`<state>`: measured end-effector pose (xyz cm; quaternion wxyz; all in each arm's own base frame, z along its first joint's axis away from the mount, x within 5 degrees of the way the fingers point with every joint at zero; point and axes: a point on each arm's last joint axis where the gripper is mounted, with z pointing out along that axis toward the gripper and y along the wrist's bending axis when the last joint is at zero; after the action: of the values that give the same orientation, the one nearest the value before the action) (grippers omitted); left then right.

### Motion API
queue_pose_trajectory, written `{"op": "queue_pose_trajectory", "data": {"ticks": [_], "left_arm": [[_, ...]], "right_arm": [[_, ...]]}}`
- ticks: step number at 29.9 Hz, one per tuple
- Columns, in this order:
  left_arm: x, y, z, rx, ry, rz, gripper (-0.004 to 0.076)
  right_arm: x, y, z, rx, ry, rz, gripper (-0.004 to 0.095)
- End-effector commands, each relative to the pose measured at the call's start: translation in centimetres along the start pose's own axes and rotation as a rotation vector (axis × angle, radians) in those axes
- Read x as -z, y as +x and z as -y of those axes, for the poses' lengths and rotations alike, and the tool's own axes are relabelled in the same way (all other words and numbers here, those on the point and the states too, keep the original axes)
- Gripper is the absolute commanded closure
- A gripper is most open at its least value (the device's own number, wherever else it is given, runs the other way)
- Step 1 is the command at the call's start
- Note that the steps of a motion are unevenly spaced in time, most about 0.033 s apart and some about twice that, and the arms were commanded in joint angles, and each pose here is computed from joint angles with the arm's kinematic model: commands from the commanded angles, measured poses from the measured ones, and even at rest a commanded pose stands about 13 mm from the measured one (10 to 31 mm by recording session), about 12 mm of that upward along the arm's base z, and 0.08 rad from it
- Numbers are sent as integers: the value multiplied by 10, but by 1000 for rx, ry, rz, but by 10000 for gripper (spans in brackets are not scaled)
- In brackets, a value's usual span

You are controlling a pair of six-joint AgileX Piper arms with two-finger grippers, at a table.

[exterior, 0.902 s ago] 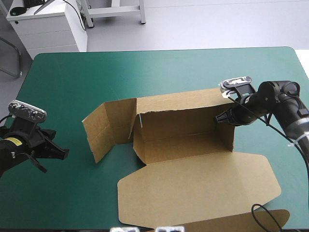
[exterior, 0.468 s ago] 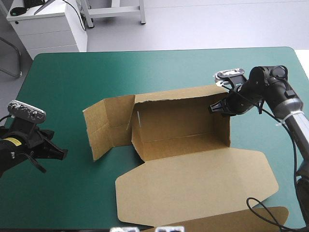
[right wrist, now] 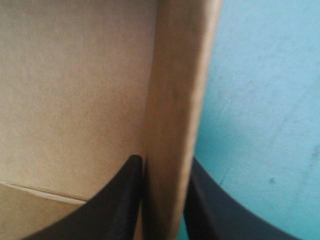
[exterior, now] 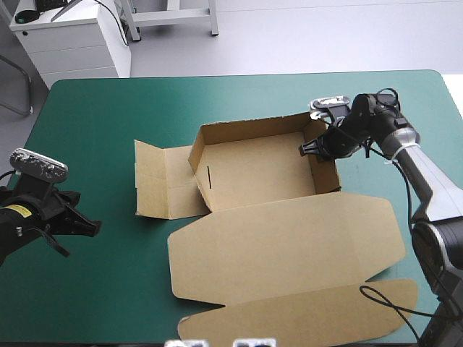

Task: Fold the box

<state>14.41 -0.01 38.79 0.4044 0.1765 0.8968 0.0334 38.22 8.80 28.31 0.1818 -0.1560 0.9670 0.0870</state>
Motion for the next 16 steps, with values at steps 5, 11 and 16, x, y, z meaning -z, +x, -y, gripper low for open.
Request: {"op": "queue_pose_trajectory", "data": {"ticks": [5, 11, 16], "left_arm": [[8, -10, -2, 14, -28, 92, 731], [8, -10, -2, 10, -28, 91, 731], [8, -10, -2, 14, -28, 92, 731]], "right_arm": [[37, -16, -7, 50, -29, 116, 298], [66, -18, -13, 53, -45, 46, 301], [77, -18, -11, 30, -9, 72, 300]]}}
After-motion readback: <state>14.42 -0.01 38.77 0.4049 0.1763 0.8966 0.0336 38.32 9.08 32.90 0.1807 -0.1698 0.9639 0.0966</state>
